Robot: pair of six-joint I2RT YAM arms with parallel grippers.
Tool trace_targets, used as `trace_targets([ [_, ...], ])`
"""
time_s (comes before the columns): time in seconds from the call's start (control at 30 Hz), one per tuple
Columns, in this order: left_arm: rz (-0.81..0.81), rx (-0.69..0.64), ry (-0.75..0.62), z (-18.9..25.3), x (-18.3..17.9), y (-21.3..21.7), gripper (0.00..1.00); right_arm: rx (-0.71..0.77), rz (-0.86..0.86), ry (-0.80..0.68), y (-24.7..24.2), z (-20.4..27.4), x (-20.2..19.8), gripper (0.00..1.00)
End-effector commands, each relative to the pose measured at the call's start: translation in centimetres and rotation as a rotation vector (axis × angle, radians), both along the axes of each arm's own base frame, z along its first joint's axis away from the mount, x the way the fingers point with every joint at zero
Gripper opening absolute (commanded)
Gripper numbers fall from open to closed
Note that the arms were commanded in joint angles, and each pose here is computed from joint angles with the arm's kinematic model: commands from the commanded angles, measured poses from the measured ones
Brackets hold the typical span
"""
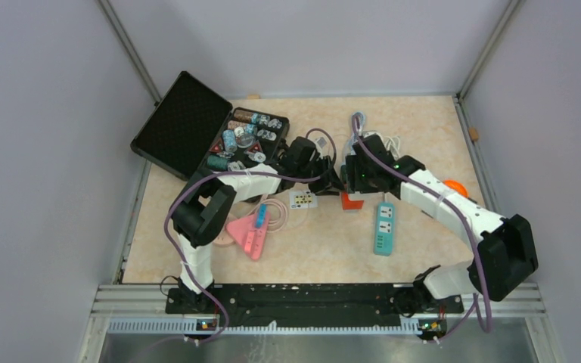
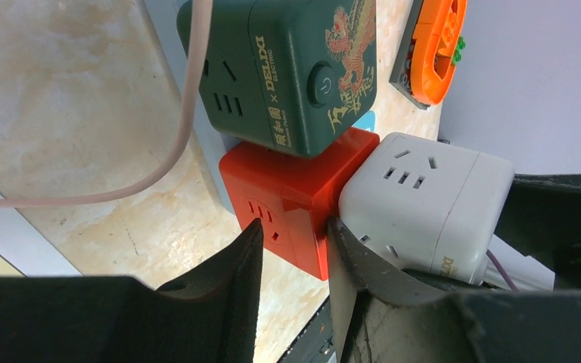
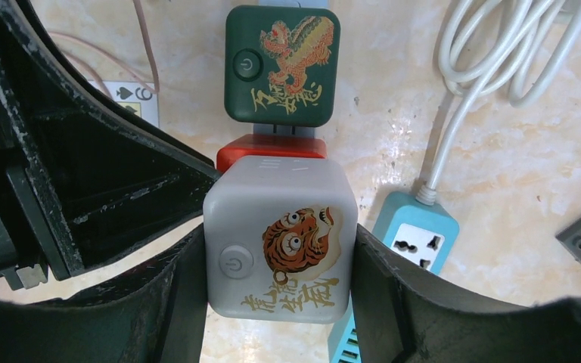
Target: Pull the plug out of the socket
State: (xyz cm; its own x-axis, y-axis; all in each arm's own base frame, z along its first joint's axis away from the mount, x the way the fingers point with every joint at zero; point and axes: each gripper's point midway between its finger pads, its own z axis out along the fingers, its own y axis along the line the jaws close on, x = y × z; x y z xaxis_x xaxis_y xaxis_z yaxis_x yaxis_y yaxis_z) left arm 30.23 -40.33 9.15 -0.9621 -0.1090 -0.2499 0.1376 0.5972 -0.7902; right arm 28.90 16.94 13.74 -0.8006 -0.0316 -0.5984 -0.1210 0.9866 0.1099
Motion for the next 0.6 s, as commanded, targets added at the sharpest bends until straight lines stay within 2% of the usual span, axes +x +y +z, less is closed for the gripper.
trace_targets([
  [0.0,0.014,0.255,0.16,-8.8,-3.1,3.8,0.36,0.018,0.029,-0.121,3.0,4.0,0.8,0.0],
  [0.1,0.018,0.26,0.157,-8.9,-3.1,3.9,0.36,0.045,0.016,-0.138,2.7,4.6,0.6,0.0],
  [0.3,0.017,0.256,0.151,-8.7,-3.0,3.8,0.36,0.201,-0.001,-0.143,1.6,6.5,1.4,0.0],
  [0.37,0.017,0.254,0.155,-8.8,-3.1,3.8,0.36,0.184,0.018,-0.125,2.0,6.0,1.4,0.0],
  [0.57,0.019,0.246,0.161,-8.8,-3.3,3.8,0.37,-0.029,0.036,-0.108,1.1,2.8,0.2,0.0],
])
